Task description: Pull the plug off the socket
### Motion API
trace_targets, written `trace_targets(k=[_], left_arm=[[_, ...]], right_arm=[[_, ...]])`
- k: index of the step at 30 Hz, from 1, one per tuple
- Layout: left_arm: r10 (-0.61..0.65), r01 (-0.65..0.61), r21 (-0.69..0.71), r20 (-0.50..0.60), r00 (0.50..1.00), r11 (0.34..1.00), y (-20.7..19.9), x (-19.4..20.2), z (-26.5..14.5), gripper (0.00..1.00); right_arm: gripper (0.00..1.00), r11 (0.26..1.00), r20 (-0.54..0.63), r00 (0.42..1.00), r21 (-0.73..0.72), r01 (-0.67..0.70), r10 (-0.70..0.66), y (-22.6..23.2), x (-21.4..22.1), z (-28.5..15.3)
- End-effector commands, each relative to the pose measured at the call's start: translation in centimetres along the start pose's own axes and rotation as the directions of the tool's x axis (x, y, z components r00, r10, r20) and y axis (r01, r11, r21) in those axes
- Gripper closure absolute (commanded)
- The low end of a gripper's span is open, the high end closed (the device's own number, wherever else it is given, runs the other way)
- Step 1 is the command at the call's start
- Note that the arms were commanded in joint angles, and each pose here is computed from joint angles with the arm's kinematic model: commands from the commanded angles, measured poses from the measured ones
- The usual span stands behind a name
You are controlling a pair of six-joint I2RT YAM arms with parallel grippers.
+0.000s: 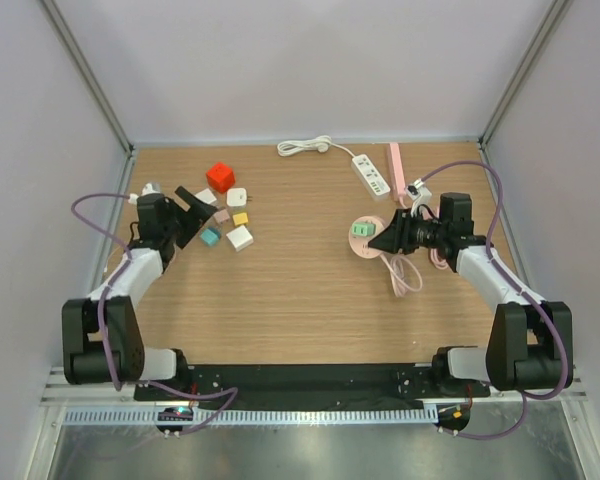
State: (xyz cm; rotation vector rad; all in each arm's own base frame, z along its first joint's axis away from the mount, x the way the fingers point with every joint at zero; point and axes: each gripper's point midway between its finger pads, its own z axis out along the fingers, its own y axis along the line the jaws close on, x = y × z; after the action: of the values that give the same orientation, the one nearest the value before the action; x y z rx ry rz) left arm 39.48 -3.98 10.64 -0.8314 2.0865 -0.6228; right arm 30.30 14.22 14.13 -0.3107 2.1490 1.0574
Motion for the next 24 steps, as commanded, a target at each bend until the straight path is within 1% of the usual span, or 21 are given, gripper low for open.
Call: trace_targets(k=[1, 2, 4, 5, 7, 9, 12, 16, 17, 19, 20, 21, 22, 24], left_arm=[[0.048, -0.051, 0.067, 0.037, 0.998, 0.996, -1.3, -0.2, -2.8, 0.11], [0.051, -0.052, 0.105, 0.011, 0.999, 0.993, -1.3, 0.9, -3.2, 0.11], [0.077, -0.080, 0.212, 0.022, 0.997, 0.974, -3.4, 1.4, -4.4, 0.11], [0.103, -0.092, 0.271, -0.027, 0.994, 0.958, -4.4, 3.1, -4.9, 0.11], [0.152, -0.123, 0.345, -0.057, 0.987, 0.930, -6.4, 4.6, -5.6, 0.09], [0.203, -0.146, 0.411, -0.097, 0.974, 0.900, -8.6, 6.6, -6.3, 0.09], [0.223, -0.146, 0.460, -0.116, 0.968, 0.876, -11.0, 8.5, -7.1, 0.08], [0.185, -0.083, 0.526, -0.143, 0.972, 0.846, -14.4, 10.0, -8.3, 0.08], [0.174, -0.053, 0.545, -0.172, 0.970, 0.837, -15.4, 11.0, -8.8, 0.08], [0.143, -0.018, 0.553, -0.184, 0.972, 0.833, -17.0, 11.2, -9.1, 0.08], [0.105, 0.042, 0.541, -0.238, 0.966, 0.840, -17.7, 12.4, -9.1, 0.08], [0.073, 0.078, 0.527, -0.261, 0.963, 0.846, -18.1, 12.7, -9.0, 0.10], [0.040, 0.116, 0.509, -0.285, 0.958, 0.853, -18.4, 13.1, -8.8, 0.10], [-0.041, 0.215, 0.456, -0.363, 0.931, 0.864, -19.2, 14.7, -8.2, 0.11]], right_arm=[[0.99, 0.993, 0.068, 0.993, -0.061, 0.100, -0.096, 1.6, -2.8, -0.3], [0.99, 0.993, 0.067, 0.993, -0.065, 0.099, -0.095, 1.6, -2.8, -0.3], [0.99, 0.992, 0.064, 0.993, -0.079, 0.100, -0.095, 1.8, -2.7, -0.3], [0.99, 0.991, 0.059, 0.994, -0.092, 0.097, -0.092, 1.9, -2.6, -0.3], [0.99, 0.989, 0.058, 0.994, -0.110, 0.102, -0.096, 2.2, -2.6, -0.3], [0.99, 0.987, 0.054, 0.994, -0.123, 0.104, -0.098, 2.4, -2.5, -0.2], [0.99, 0.987, 0.050, 0.994, -0.124, 0.106, -0.101, 2.3, -2.3, -0.2], [0.99, 0.986, 0.049, 0.993, -0.127, 0.110, -0.104, 2.3, -2.3, -0.2], [0.99, 0.985, 0.045, 0.994, -0.131, 0.108, -0.103, 2.3, -2.2, -0.2], [0.99, 0.985, 0.039, 0.995, -0.139, 0.101, -0.097, 2.2, -2.1, -0.1], [0.99, 0.985, 0.037, 0.995, -0.138, 0.099, -0.095, 2.2, -2.1, 0.0], [0.99, 0.985, 0.038, 0.995, -0.138, 0.102, -0.098, 2.2, -2.1, 0.0], [0.99, 0.985, 0.037, 0.995, -0.137, 0.101, -0.096, 2.1, -2.1, 0.0], [0.99, 0.985, 0.036, 0.994, -0.136, 0.104, -0.100, 2.2, -2.0, 0.0]])
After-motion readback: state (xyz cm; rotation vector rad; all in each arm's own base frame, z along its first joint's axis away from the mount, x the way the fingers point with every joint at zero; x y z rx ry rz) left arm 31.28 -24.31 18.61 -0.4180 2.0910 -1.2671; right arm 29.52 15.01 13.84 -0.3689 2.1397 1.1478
